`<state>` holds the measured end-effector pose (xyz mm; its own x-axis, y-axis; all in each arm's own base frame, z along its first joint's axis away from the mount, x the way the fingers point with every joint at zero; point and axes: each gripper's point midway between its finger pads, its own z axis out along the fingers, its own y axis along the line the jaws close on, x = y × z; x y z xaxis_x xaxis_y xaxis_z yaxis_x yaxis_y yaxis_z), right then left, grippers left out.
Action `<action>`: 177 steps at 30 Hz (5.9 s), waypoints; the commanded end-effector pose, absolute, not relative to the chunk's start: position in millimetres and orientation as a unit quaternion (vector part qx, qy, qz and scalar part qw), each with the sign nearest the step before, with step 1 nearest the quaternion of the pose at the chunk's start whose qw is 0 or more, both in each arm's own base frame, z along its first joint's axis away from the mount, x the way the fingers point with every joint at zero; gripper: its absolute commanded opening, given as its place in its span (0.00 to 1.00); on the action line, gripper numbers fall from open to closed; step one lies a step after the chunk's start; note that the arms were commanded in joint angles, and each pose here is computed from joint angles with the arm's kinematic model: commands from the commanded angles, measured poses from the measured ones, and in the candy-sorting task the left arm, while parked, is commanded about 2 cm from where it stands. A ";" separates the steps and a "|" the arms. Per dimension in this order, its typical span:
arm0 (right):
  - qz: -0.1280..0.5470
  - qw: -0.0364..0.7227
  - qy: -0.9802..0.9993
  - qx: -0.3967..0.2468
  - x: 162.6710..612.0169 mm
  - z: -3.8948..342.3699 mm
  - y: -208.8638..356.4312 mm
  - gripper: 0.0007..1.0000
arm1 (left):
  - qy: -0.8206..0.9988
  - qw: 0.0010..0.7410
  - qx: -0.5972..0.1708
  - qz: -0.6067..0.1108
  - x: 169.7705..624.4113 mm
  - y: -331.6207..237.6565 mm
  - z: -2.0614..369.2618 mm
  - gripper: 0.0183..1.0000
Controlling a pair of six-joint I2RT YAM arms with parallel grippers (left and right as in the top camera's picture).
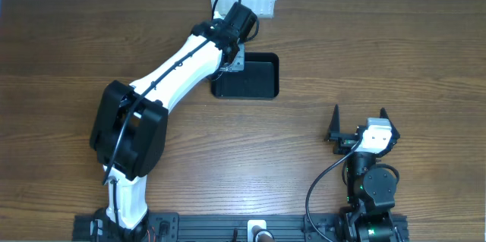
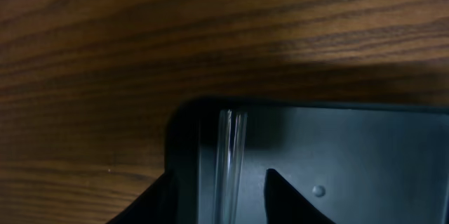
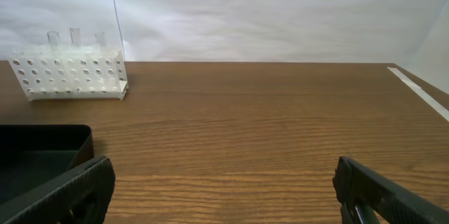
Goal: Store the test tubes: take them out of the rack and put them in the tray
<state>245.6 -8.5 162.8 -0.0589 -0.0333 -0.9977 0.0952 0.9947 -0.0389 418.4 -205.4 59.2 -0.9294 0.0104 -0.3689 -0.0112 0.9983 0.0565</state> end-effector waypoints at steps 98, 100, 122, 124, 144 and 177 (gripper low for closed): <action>-0.048 0.686 0.725 0.023 245.4 161.5 -9.8 0.99 | 0.934 0.351 -0.052 -0.044 426.7 -212.8 255.5 0.10; -0.048 0.686 0.725 0.023 245.4 161.5 -9.8 0.99 | 0.945 0.320 -0.053 -0.033 419.0 -216.2 227.8 0.11; -0.048 0.686 0.725 0.023 245.4 161.5 -9.8 0.99 | 0.982 0.183 -0.034 0.038 416.4 -237.7 69.3 0.12; -0.048 0.686 0.725 0.023 245.4 161.5 -9.8 0.99 | 0.982 0.180 -0.026 0.041 417.1 -238.2 63.4 0.12; -0.048 0.686 0.725 0.023 245.4 161.5 -9.8 0.99 | 0.907 0.422 -0.015 0.009 430.3 -213.5 234.7 0.62; -0.048 0.686 0.725 0.023 245.4 161.5 -9.8 0.99 | 0.686 0.725 -0.024 -0.057 249.9 -12.4 204.7 1.00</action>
